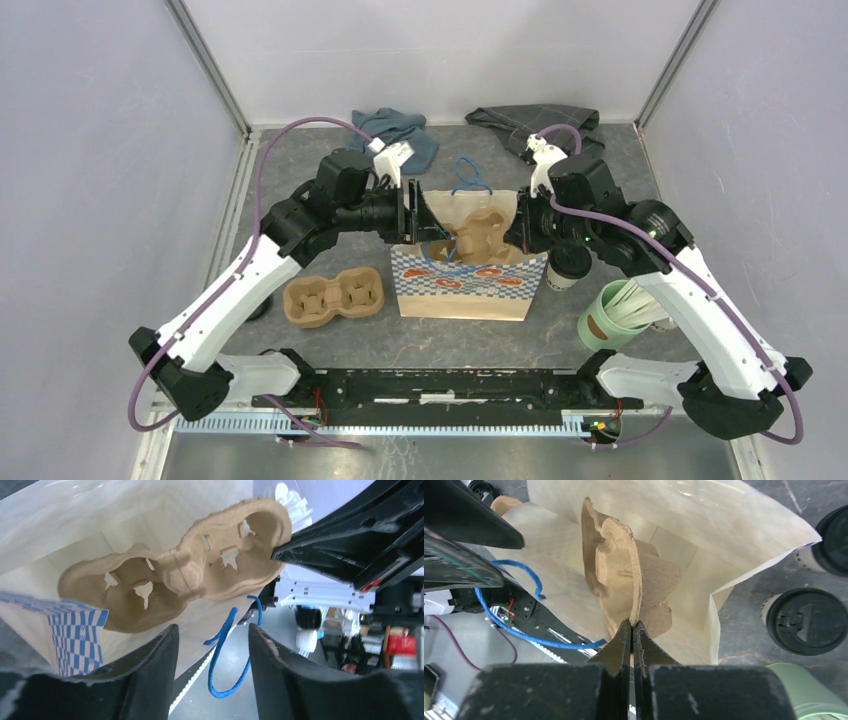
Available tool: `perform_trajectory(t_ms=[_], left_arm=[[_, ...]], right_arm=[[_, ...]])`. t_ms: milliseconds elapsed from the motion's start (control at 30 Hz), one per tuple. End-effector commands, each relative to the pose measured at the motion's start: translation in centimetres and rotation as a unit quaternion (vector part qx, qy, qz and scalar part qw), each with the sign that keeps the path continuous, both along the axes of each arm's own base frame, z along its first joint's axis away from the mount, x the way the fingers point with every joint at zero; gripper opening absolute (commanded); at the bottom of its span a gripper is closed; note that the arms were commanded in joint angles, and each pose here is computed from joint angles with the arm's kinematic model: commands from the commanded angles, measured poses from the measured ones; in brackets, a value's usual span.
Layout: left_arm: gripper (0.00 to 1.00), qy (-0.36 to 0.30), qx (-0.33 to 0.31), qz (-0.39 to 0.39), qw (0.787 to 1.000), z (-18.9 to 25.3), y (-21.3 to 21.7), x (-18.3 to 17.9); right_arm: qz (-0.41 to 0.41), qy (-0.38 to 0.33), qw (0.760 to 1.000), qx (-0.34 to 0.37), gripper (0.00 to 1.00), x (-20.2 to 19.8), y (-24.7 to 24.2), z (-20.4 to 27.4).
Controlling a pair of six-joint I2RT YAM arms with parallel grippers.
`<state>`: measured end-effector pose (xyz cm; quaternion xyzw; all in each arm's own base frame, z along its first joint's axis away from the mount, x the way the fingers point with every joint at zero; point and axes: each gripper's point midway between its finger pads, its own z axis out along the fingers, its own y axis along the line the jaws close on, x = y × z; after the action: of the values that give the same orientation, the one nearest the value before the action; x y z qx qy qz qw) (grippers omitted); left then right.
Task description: Pack the takeout coffee
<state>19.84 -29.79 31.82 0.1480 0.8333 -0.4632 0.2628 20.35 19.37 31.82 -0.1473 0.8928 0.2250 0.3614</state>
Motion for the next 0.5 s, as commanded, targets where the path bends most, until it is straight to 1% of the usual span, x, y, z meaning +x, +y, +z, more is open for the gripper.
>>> perform_trajectory(t_ms=[0, 100, 233, 300, 367, 400, 467], left_arm=[[0.69, 0.016, 0.003, 0.122, 0.992, 3.0, 2.6, 1.0], [0.80, 0.027, 0.036, 0.193, 0.980, 3.6, 4.8, 1.8], [0.82, 0.032, 0.107, 0.278, 0.954, 2.0, 7.9, 3.3], [0.84, 0.036, 0.134, 0.284, 0.949, 1.0, 8.0, 4.0], [0.86, 0.047, 0.159, 0.267, 0.949, -0.4, 7.3, 4.4], [0.86, 0.059, 0.182, 0.265, 0.945, -1.6, 7.1, 4.8], [0.86, 0.064, 0.215, 0.271, 0.936, -3.0, 7.2, 5.3]], right_arm=[[-0.030, 0.008, 0.998, 0.055, 0.00, 0.5, 1.2, 1.4], [-0.036, -0.003, 0.998, 0.047, 0.00, 0.5, 0.6, 1.9], [-0.042, -0.003, 0.999, 0.027, 0.00, 0.6, -0.1, 1.2], [-0.043, -0.003, 0.999, 0.027, 0.00, 0.6, -0.1, 1.1], [-0.046, -0.003, 0.998, 0.031, 0.00, 0.7, 0.0, 1.2], [-0.046, -0.003, 0.998, 0.033, 0.00, 0.8, 0.1, 1.1], [-0.046, 0.000, 0.998, 0.033, 0.00, 0.9, 0.2, 1.1]])
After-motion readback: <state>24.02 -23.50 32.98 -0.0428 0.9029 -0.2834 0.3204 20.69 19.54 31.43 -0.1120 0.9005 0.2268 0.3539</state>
